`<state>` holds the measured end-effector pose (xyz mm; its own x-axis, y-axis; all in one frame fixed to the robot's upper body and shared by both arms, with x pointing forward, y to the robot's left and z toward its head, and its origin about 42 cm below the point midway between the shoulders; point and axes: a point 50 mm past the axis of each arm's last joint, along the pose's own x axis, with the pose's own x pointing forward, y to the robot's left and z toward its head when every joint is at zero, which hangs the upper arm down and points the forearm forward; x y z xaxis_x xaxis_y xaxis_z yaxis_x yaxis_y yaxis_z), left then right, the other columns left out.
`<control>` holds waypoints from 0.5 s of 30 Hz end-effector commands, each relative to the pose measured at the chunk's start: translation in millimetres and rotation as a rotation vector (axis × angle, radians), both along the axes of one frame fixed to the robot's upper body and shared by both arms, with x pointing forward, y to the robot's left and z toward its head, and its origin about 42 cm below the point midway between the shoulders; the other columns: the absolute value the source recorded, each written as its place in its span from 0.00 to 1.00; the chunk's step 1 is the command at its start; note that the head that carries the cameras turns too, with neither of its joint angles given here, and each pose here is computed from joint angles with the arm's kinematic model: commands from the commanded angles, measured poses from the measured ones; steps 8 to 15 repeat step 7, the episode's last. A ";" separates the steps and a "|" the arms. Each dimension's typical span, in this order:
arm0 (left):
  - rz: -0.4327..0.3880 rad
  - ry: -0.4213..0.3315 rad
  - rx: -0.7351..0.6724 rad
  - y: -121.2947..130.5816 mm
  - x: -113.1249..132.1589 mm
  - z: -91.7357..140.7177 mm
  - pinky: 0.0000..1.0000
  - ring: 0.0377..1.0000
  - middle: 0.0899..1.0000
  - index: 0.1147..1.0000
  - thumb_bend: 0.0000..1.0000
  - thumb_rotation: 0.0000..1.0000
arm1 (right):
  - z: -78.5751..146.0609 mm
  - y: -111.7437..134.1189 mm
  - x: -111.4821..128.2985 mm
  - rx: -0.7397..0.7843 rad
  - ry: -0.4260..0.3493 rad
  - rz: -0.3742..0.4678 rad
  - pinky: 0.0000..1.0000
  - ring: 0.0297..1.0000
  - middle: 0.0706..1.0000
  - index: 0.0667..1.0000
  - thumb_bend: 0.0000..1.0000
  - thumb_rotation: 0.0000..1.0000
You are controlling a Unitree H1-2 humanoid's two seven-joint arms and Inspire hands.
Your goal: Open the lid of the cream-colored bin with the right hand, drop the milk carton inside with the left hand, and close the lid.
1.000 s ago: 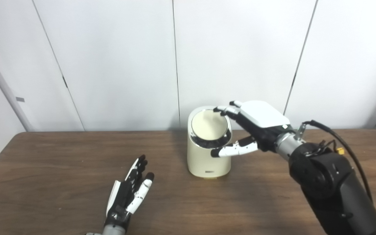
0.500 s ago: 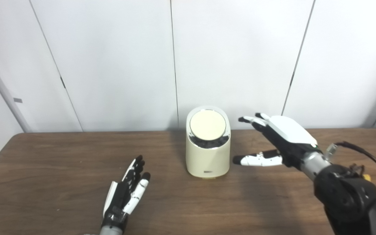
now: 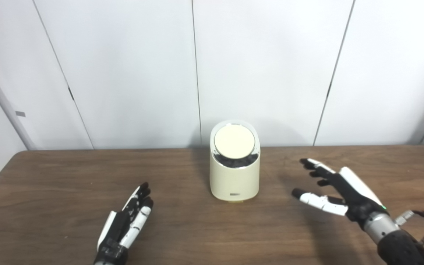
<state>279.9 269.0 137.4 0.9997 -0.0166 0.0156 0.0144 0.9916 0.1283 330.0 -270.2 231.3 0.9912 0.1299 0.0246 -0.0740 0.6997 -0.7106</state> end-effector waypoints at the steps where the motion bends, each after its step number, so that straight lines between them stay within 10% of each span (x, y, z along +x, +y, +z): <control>1: 0.015 -0.022 0.019 7.0 -4.0 7.0 0.94 0.95 0.96 1.00 0.39 0.68 | -0.5 -0.3 -0.2 0.061 -0.050 -0.011 0.81 0.86 0.89 0.89 0.55 0.70; 15: 0.034 -0.031 0.061 13.2 -12.9 7.4 0.92 0.94 0.95 1.00 0.38 0.70 | -31.7 -7.0 -8.4 0.152 -0.042 -0.065 0.78 0.84 0.87 0.89 0.54 0.63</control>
